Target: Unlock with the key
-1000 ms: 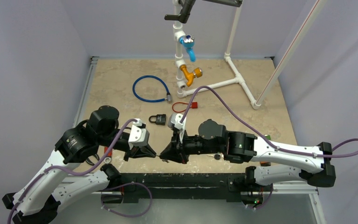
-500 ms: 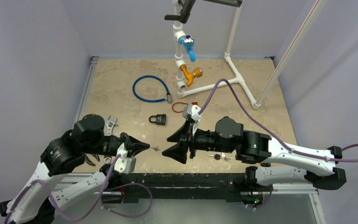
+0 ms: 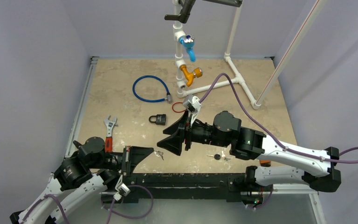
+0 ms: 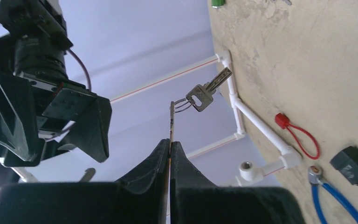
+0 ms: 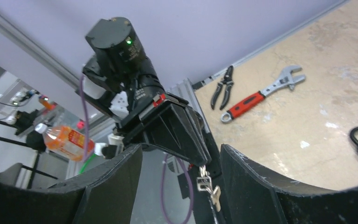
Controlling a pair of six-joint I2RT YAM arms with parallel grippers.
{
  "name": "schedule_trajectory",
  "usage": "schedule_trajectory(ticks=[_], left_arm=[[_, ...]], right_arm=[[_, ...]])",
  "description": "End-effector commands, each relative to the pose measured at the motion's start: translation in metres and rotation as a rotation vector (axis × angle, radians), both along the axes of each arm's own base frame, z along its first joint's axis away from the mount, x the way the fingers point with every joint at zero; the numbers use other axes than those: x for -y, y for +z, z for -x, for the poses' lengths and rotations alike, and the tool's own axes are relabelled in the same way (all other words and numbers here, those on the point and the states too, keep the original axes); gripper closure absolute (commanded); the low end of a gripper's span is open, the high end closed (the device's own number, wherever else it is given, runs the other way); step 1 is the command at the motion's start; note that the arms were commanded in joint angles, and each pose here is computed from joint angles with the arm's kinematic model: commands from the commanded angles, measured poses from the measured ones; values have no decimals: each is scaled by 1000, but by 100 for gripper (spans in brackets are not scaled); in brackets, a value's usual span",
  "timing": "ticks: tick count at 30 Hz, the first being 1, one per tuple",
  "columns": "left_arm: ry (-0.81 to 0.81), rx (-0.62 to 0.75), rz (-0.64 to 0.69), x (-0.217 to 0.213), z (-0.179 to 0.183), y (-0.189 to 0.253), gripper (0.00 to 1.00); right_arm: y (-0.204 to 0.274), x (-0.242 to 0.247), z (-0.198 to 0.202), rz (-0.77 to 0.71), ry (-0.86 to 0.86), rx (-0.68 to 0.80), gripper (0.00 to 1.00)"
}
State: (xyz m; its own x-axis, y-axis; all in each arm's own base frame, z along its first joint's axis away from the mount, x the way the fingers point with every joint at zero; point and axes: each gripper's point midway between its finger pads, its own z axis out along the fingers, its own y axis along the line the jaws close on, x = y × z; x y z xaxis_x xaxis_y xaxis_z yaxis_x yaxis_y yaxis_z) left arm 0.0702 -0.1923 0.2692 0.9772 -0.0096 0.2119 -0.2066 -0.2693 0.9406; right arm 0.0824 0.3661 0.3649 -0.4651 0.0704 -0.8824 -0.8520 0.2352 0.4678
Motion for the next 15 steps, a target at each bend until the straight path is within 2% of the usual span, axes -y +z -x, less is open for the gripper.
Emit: schedule_trajectory(ticks=[1,8,15], left_arm=[[-173,437,107,12,19,40,100],[-190,586,149,22,15,45,100],[-172,607,135,25,8,40,100]], right_arm=[[5,-12,10,-77,69,-52,38],[-21,-4,2,-83,47,-133,44],[-32,5,1,-92,49,-167,52]])
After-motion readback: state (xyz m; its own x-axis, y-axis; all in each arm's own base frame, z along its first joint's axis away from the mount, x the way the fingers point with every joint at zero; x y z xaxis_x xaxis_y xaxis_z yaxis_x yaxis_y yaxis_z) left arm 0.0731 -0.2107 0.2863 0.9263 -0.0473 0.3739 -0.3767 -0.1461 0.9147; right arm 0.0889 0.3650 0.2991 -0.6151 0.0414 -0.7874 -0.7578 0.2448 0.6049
